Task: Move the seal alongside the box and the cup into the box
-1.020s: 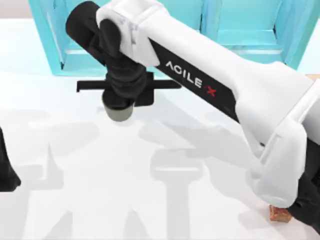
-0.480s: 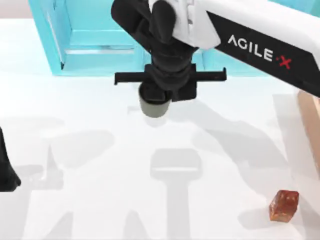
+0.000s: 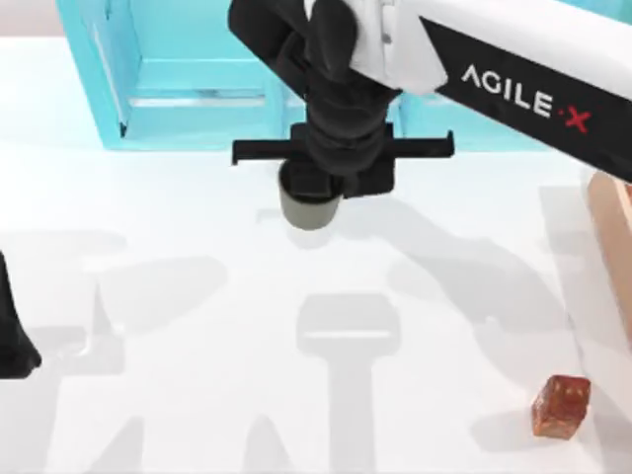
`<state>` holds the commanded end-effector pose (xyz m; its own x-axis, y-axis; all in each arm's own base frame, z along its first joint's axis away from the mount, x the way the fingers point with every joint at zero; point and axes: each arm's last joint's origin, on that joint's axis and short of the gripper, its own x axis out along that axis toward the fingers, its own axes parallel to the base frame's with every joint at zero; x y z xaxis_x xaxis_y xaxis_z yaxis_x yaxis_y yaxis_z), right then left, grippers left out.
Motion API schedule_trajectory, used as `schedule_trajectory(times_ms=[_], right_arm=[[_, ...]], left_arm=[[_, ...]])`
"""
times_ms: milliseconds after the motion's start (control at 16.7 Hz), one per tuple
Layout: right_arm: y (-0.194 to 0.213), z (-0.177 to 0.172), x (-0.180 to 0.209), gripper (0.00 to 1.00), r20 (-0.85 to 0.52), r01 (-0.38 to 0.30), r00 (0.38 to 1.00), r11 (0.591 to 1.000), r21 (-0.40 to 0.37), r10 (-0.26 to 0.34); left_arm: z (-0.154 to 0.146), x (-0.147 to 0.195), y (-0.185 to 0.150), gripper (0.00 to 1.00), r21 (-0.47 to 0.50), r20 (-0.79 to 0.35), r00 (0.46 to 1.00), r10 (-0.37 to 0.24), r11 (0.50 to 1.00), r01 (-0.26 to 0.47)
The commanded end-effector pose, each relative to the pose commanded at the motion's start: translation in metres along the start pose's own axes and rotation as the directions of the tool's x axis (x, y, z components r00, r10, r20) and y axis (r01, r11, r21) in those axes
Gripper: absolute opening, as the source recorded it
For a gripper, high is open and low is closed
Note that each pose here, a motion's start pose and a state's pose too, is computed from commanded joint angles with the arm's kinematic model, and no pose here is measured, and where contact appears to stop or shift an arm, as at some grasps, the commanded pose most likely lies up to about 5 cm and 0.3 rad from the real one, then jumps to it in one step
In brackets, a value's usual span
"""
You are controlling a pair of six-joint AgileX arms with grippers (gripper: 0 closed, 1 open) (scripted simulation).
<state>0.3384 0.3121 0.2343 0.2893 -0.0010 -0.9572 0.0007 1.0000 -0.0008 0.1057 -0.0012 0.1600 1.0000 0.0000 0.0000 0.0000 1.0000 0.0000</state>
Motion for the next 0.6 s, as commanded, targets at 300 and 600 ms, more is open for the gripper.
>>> schedule_trajectory(times_ms=[300,600], right_arm=[[-0.075,0.028,-0.002,0.00,-0.044,0.036,0.998,0.999,-0.020,-0.037],[-0.214,0.031,-0.013,0.00,-0.134,0.071,0.988,0.997,-0.040,-0.075]], left_arm=[[0.000,0.000,0.000,1.00,0.000,0.000,1.000,0.000,1.000,0.000],[0.000,0.000,0.000,1.00,0.000,0.000,1.000,0.000,1.000,0.000]])
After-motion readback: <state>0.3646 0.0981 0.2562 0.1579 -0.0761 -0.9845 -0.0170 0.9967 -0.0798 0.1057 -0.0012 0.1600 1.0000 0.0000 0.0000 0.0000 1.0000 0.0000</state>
